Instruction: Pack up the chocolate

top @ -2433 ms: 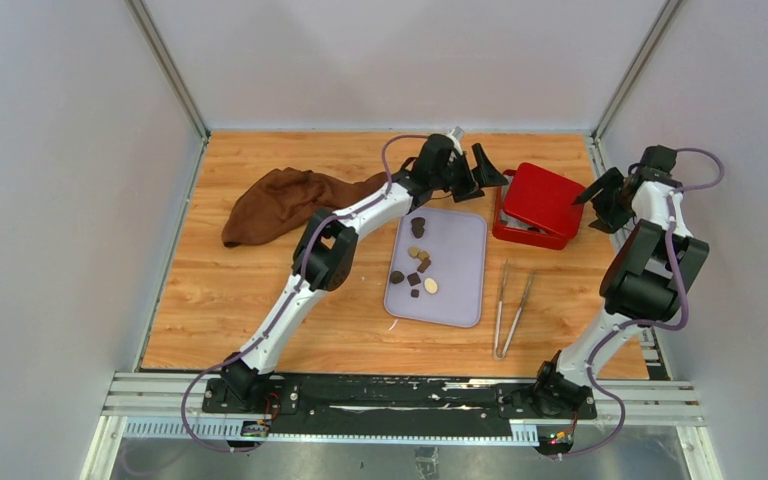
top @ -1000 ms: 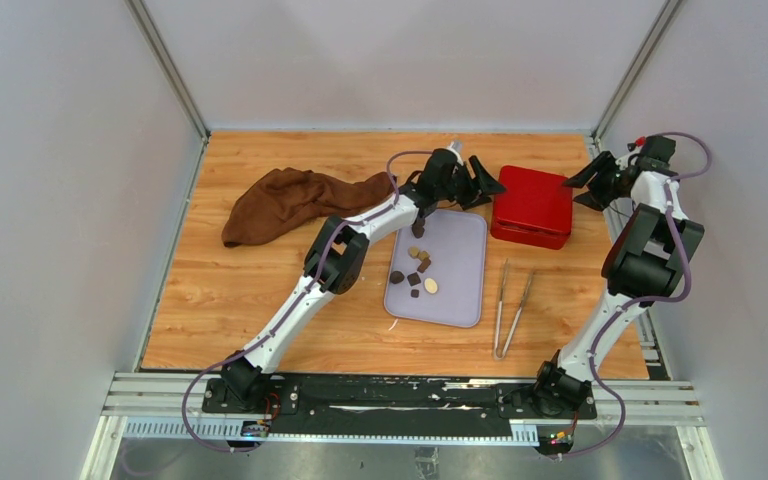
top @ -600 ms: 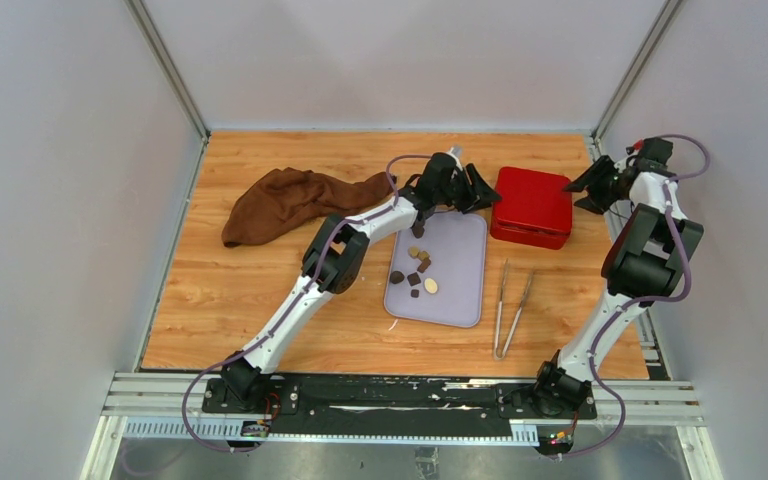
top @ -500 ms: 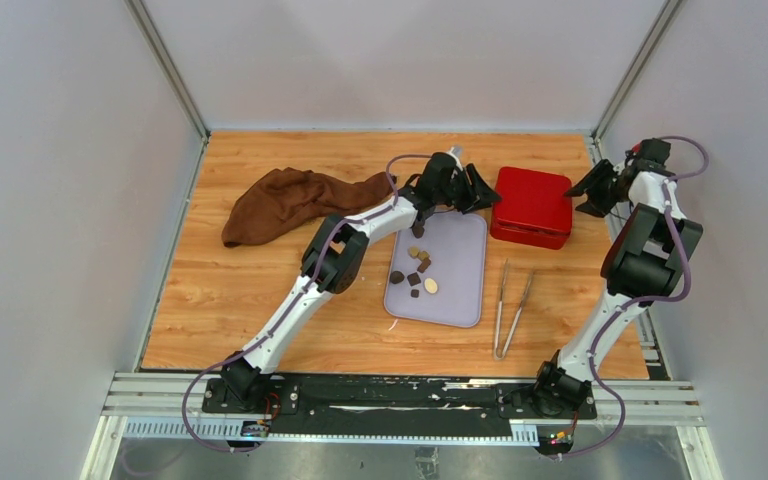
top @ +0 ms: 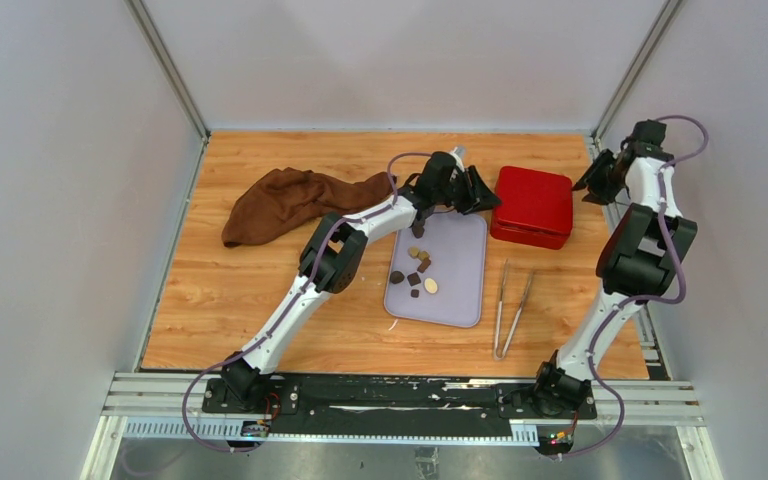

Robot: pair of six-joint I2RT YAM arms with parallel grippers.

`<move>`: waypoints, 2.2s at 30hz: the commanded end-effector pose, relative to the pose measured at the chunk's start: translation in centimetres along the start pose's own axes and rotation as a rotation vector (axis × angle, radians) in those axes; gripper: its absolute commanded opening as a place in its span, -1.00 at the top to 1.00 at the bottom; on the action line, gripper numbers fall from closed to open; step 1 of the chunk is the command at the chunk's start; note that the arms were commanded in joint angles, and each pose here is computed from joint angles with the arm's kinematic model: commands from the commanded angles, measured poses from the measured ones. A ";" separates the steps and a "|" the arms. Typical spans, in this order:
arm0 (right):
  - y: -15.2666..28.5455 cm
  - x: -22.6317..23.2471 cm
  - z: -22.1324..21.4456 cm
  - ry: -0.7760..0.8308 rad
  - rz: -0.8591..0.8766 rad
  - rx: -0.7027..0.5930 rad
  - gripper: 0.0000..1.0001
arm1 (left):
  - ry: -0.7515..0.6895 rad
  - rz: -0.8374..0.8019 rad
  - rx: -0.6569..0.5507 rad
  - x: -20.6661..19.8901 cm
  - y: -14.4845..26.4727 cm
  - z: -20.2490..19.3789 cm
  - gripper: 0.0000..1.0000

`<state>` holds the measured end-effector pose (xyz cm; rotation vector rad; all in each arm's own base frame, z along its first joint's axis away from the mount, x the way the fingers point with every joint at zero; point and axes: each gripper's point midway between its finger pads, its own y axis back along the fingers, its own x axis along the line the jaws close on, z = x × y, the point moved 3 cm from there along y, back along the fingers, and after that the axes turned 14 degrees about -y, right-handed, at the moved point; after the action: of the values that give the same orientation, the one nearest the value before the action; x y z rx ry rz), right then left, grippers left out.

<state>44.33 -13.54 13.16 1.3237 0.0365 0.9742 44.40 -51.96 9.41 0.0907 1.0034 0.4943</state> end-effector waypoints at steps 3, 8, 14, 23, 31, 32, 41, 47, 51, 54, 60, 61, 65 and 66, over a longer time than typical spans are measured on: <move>-0.9 3.1 1.0 0.082 -0.042 -0.028 0.12 | -0.058 -0.073 0.002 -4.1 1.1 1.0 0.11; -1.8 4.7 3.0 0.077 -0.037 -0.084 0.16 | -0.061 -0.087 0.014 -4.5 1.3 0.9 0.11; -4.0 5.6 4.6 0.057 -0.047 -0.098 0.42 | -0.060 -0.087 0.028 -4.4 1.4 0.6 0.09; -6.4 5.9 3.7 0.072 -0.053 -0.071 0.43 | -0.055 -0.091 0.032 -4.3 1.3 0.6 0.08; -7.1 5.4 2.7 0.087 -0.056 -0.036 0.47 | -0.053 -0.084 0.044 -3.9 1.4 0.3 0.07; -7.1 5.3 2.6 0.086 -0.058 -0.032 0.49 | -0.053 -0.084 0.044 -3.9 1.4 0.3 0.08; -7.4 5.2 2.4 0.083 -0.051 -0.023 0.51 | -0.061 -0.092 0.062 -4.2 1.9 0.0 0.04; -7.2 5.4 1.9 0.087 -0.038 -0.013 0.63 | -0.074 -0.078 0.075 -4.2 2.6 -0.5 0.02; -6.6 5.3 1.9 0.096 -0.042 -0.019 0.67 | -0.072 -0.075 0.087 -3.9 2.7 -0.9 -0.06; -6.2 5.3 1.8 0.099 -0.042 -0.024 0.71 | -0.071 -0.081 0.087 -4.0 2.7 -0.8 -0.06; -6.1 5.1 1.5 0.101 -0.046 -0.016 0.81 | -0.079 -0.088 0.089 -4.3 2.9 -0.7 0.21; -6.0 5.0 1.5 0.101 -0.047 -0.017 0.83 | -0.079 -0.090 0.090 -4.4 3.0 -0.7 0.26; -5.8 5.1 1.4 0.098 -0.042 -0.017 0.90 | -0.080 -0.093 0.096 -4.5 3.1 -0.9 0.26; -5.8 5.1 1.3 0.098 -0.041 -0.016 0.94 | -0.079 -0.090 0.099 -4.5 3.1 -1.0 0.26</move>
<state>52.22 -11.94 9.75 1.2615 0.1225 0.9787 41.60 -51.08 9.67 0.1762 0.9923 0.4082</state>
